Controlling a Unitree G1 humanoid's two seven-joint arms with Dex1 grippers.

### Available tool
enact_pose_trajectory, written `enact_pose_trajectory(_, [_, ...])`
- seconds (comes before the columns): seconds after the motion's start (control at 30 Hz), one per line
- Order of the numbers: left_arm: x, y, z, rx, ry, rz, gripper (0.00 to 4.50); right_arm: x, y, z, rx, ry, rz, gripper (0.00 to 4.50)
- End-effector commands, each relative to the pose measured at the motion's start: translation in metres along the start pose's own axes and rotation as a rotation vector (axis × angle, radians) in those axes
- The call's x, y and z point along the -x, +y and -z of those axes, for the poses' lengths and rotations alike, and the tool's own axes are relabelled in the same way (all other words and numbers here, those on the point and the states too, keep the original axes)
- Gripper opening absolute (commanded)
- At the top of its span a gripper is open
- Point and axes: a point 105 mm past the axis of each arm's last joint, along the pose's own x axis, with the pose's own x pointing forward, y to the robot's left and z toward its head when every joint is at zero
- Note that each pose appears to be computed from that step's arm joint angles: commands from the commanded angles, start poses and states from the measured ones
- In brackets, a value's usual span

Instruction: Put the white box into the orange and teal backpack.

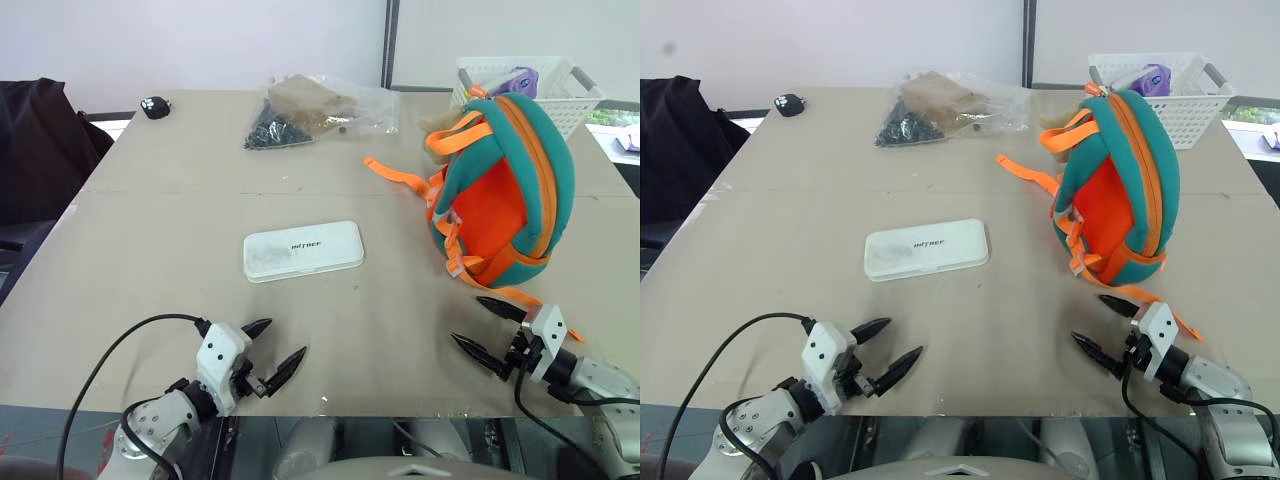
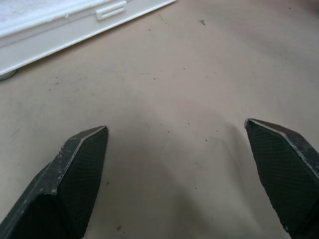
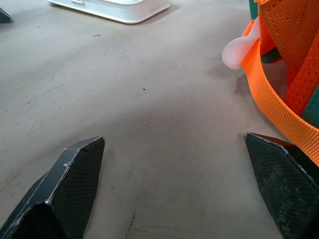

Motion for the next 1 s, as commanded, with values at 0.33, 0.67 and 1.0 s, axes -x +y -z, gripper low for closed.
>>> enact_pose_trajectory(0.33, [-0.004,0.005,-0.009,-0.006,-0.049,0.01,4.5,0.0,0.005,-0.008,-0.015,-0.029,0.02,4.44])
enact_pose_trajectory(0.67, [-0.002,0.005,-0.011,0.005,-0.062,0.011,4.5,-0.003,0.011,-0.01,-0.027,-0.037,0.001,4.44])
enact_pose_trajectory(1.0, [0.025,0.036,-0.026,0.117,-0.099,0.025,4.5,-0.038,0.036,-0.04,-0.104,-0.078,-0.122,4.44])
